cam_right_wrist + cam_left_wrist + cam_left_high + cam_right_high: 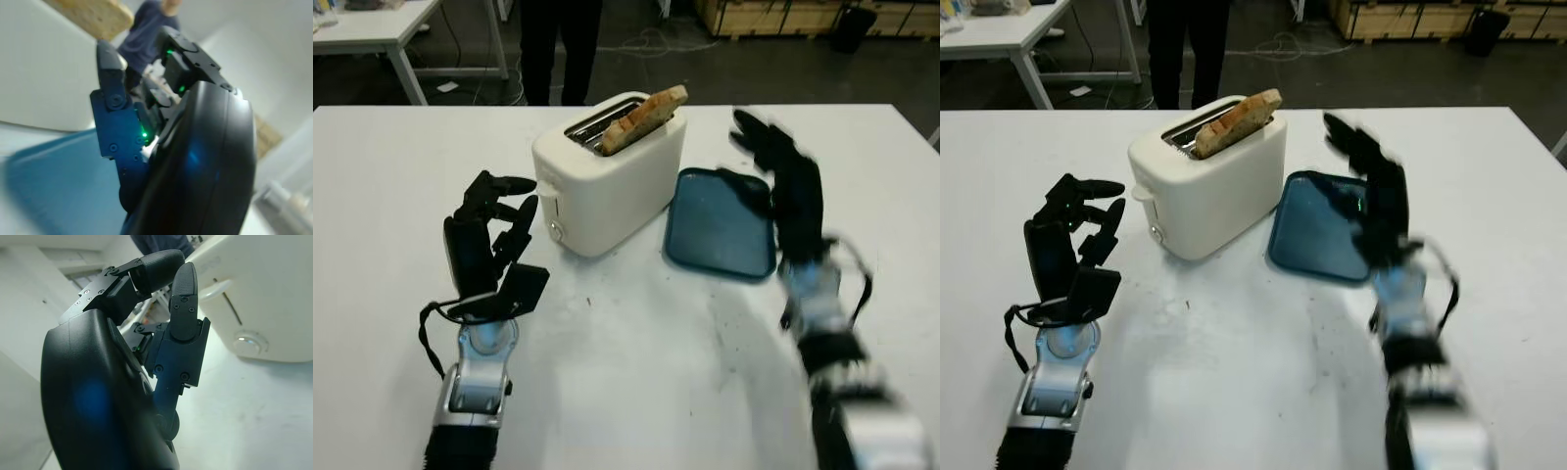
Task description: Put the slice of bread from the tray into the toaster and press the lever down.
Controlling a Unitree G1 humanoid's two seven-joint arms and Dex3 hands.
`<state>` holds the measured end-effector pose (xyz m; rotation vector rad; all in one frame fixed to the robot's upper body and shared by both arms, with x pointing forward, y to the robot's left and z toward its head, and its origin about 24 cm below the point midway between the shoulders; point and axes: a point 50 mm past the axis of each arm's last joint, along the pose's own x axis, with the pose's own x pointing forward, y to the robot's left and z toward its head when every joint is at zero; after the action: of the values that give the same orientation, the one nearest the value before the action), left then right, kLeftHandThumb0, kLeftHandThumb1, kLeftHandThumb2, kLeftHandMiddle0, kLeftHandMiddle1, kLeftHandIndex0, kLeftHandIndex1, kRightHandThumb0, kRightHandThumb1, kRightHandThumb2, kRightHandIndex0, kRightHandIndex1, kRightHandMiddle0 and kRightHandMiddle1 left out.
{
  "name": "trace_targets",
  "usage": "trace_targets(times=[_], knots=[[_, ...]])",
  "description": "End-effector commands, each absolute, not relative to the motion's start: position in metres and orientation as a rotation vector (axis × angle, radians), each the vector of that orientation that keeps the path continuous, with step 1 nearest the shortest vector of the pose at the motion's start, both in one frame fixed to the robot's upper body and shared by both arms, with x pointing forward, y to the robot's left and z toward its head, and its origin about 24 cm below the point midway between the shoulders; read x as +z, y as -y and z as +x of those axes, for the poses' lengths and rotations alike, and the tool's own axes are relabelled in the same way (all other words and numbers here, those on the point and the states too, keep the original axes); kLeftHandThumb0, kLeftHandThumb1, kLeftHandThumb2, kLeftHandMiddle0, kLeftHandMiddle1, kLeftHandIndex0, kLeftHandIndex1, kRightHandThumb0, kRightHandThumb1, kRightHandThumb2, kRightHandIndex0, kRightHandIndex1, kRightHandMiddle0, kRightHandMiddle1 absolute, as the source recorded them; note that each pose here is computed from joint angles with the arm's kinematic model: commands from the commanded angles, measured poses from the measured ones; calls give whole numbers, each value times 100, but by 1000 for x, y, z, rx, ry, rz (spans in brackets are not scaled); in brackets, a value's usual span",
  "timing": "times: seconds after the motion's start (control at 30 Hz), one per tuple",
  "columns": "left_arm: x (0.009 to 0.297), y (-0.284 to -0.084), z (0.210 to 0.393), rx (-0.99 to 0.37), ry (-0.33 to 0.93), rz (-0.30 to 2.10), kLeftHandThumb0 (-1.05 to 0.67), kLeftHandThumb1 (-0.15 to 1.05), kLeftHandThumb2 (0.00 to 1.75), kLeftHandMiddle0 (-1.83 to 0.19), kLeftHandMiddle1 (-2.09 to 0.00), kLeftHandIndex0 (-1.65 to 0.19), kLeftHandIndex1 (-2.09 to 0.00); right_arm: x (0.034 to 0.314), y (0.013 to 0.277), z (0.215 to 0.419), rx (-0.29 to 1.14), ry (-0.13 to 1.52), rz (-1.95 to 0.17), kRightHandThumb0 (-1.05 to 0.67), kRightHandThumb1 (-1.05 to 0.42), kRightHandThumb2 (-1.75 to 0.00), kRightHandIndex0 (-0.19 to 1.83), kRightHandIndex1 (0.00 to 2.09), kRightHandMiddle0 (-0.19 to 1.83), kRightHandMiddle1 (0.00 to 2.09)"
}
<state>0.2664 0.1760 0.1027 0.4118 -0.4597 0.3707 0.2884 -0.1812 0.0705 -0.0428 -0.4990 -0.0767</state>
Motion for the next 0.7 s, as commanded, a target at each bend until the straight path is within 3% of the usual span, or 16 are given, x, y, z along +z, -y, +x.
trace_targets(times=[0.0,0.2,0.27,0.37,0.67], knots=[[110,-180,270,362,473,469,-48,92,20,-79,-127,-76,-82,68,177,279,-101,478,25,-36,-92,-33,110,20,96,8],[119,-187,276,306,471,569,-44,92,21,-78,-128,-82,-65,59,169,268,-78,418,59,-36,-92,-32,123,33,113,12],[121,-189,277,292,478,590,-42,92,19,-78,-129,-87,-60,60,166,267,-66,415,70,-36,-92,-32,115,58,117,9],[125,-191,280,267,490,632,-41,92,20,-77,-135,-92,-55,61,163,266,-49,414,111,-37,-92,-32,109,78,120,7],[149,-204,289,128,495,911,-36,92,25,-77,-143,-99,-36,66,161,265,-51,409,137,-39,-92,-31,102,86,122,6]])
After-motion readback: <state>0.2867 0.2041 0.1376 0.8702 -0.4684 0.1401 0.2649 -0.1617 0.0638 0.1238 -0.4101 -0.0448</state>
